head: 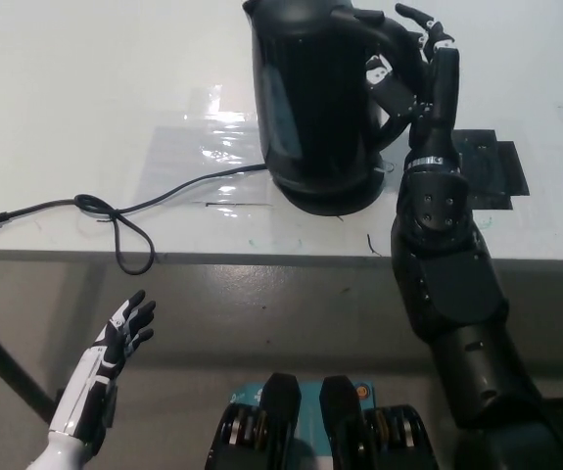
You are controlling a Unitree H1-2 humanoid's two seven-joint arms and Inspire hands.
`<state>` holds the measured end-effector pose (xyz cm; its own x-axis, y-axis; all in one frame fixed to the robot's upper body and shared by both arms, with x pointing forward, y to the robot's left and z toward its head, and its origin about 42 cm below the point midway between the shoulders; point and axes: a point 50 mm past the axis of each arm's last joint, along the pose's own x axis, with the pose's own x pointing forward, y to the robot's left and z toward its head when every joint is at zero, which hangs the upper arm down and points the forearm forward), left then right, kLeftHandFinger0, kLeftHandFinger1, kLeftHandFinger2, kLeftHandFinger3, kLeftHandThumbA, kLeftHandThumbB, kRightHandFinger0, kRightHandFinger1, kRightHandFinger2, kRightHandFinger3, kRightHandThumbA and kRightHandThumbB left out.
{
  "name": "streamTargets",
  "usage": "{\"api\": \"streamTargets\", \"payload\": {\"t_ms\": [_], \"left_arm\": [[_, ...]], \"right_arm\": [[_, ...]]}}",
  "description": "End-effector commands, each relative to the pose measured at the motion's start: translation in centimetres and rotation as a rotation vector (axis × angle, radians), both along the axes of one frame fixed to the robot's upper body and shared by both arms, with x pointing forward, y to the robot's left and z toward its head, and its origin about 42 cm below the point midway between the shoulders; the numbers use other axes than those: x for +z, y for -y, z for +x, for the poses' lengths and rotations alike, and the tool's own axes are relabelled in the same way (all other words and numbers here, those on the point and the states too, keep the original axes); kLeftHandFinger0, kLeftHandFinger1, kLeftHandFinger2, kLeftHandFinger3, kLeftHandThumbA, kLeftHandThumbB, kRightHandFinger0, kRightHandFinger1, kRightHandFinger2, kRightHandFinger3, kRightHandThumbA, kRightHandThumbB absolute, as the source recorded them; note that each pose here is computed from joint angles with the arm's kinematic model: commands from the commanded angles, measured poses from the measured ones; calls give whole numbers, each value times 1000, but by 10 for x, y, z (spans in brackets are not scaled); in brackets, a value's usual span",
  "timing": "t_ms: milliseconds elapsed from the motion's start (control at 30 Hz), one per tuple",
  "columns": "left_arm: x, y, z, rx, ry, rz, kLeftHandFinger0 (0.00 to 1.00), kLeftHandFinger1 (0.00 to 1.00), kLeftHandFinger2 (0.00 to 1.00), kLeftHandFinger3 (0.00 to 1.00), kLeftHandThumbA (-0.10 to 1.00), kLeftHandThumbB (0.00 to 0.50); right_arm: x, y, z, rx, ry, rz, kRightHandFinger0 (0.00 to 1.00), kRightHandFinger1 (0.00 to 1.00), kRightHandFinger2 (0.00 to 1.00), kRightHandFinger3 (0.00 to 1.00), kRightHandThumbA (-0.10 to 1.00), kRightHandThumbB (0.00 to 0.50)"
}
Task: A kettle and its base are kept separately on the desk infront of the robot and the robot uses its right hand to lift the kettle by its handle and places it on its base to align it correctly.
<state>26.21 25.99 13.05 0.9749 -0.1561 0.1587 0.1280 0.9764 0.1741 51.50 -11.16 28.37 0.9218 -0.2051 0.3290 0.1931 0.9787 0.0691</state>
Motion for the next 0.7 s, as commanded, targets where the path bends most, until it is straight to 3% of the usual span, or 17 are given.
{"api": "streamTargets", "payload": {"t_ms": [0,233,400,667], "left_arm": [[9,-2,1,-23,42,22,1000,1000,1000,1000,1000,153],[11,-3,2,-23,37,26,1000,1000,1000,1000,1000,135],[10,-2,1,-27,38,21,1000,1000,1000,1000,1000,125],[10,-3,1,-25,38,15,1000,1000,1000,1000,1000,119]], "right_arm": [[51,-4,0,6,229,37,0,142,587,680,-100,134],[47,8,-3,-1,242,88,0,175,619,665,-100,125],[33,10,-6,12,198,133,0,226,693,751,-100,115],[7,9,-6,10,155,146,0,232,706,755,-100,127]]}}
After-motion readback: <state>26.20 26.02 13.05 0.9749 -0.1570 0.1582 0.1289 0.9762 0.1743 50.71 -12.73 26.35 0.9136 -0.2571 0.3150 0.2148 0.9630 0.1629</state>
